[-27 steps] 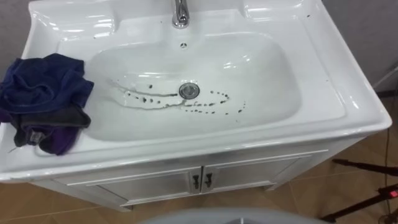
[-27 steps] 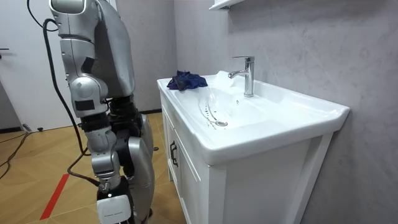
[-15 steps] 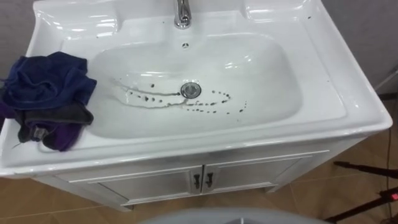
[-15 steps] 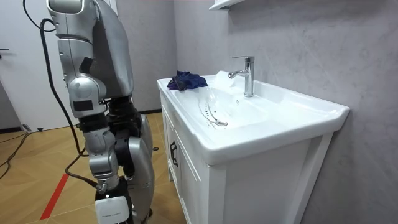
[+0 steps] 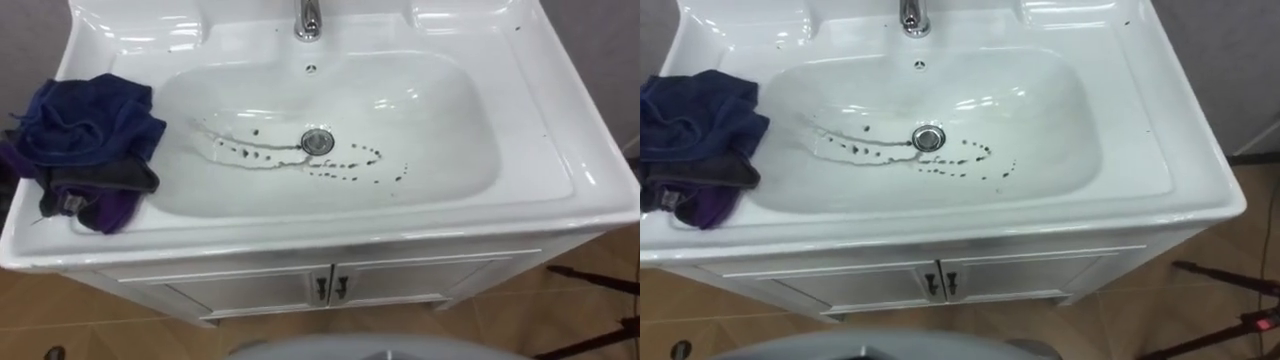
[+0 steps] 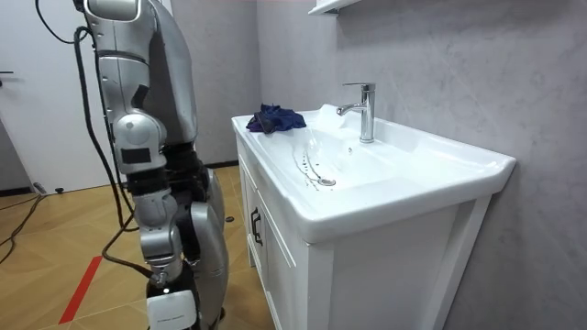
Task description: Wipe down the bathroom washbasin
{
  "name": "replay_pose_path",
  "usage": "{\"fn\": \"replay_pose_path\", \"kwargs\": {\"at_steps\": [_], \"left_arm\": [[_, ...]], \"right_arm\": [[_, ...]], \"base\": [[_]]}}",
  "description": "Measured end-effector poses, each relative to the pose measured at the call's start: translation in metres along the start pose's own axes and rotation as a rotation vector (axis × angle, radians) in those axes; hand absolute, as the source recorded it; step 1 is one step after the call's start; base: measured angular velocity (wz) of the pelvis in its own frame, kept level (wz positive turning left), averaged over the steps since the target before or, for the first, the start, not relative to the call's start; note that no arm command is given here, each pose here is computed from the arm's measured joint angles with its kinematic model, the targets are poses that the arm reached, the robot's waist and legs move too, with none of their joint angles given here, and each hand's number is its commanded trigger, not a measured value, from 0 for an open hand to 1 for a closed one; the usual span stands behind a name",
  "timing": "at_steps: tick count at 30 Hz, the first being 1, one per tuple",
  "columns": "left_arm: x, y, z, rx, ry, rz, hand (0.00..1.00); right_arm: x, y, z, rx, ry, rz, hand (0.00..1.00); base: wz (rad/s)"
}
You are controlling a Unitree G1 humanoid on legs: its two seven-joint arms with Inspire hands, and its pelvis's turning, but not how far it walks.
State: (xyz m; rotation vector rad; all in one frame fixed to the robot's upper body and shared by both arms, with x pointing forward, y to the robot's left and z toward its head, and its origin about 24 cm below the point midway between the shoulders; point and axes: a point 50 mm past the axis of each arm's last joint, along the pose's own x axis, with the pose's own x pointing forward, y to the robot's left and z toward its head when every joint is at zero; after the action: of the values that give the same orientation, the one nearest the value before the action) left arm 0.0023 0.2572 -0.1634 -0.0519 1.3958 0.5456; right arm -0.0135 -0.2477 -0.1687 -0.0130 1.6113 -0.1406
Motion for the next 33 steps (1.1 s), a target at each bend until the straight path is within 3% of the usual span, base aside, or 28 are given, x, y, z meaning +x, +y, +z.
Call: {"fn": "replay_pose_path", "kwargs": {"at_steps": [4,6,10,12,18,23,27,33], "left_arm": [[-0.010,0.029,0.058,-0.234,-0.302,0.173,0.00],[-0.026,0.049,0.093,-0.330,-0.488,0.300,0.00],[-0.050,0.072,0.121,-0.434,-0.659,0.475,0.00],[-0.071,0.086,0.139,-0.525,-0.783,0.574,0.00],[-0.129,0.112,0.176,-0.682,-1.068,0.715,0.00],[-0.170,0.124,0.197,-0.703,-1.272,0.789,0.00],[-0.197,0.122,0.209,-0.745,-1.403,0.823,0.00],[-0.216,0.116,0.214,-0.760,-1.504,0.792,0.00]], "right_arm": [[-0.001,-0.007,0.001,-0.040,-0.005,-0.021,0.00],[-0.003,-0.017,0.000,-0.009,-0.023,-0.047,0.00],[-0.004,-0.023,0.002,-0.011,-0.048,-0.075,0.00],[-0.005,-0.024,-0.001,-0.008,-0.044,-0.082,0.00],[-0.005,-0.024,0.006,-0.018,-0.084,-0.095,0.00],[-0.005,-0.025,0.004,-0.004,-0.086,-0.093,0.00],[-0.005,-0.026,0.007,-0.005,-0.094,-0.094,0.00],[-0.006,-0.027,0.010,-0.006,-0.118,-0.081,0.00]], "base": [[0.14],[0.00],[0.03],[0.00],[0.03],[0.01],[0.06],[-0.02]]}}
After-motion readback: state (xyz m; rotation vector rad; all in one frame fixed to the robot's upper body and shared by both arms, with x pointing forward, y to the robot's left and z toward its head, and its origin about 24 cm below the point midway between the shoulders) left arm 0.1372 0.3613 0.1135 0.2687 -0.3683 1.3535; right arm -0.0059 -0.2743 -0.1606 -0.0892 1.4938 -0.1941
